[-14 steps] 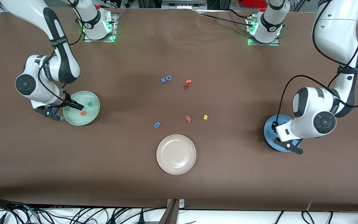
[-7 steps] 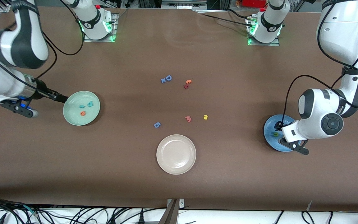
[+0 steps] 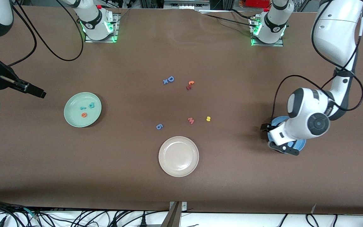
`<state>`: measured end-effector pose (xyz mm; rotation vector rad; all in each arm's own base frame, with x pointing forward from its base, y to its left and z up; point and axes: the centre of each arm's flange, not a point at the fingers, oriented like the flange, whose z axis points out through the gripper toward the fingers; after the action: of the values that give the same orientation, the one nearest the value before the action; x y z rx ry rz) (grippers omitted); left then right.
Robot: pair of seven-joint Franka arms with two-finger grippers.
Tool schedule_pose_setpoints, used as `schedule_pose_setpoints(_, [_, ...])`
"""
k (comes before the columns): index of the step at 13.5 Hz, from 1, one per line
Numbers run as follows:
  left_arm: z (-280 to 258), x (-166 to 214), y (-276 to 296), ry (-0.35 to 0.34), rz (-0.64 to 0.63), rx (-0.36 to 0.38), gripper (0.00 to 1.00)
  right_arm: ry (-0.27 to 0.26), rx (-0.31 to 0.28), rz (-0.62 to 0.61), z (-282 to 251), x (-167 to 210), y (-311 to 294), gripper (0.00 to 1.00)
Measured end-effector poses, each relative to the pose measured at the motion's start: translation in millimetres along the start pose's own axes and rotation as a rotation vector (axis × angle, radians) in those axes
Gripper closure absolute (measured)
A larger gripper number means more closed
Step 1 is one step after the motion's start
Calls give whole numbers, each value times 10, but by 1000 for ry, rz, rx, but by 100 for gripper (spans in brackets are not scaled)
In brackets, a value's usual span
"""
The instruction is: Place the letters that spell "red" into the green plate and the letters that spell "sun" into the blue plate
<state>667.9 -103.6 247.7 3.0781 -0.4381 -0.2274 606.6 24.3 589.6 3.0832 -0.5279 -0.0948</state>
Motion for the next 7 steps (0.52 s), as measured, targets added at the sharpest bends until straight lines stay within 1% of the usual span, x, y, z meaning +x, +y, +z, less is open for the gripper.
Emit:
schedule_pose_setpoints(3, [29, 51, 733, -5, -43, 2, 0, 19, 24, -4, -148, 0, 80, 0])
schedule_pose_setpoints(5, [54, 43, 1257, -8, -23, 12, 0, 46, 28, -20, -305, -68, 114, 0])
schedule_pose_setpoints(7, [60, 33, 1522, 0, -6, 16, 0, 71, 24, -31, -432, -146, 118, 0])
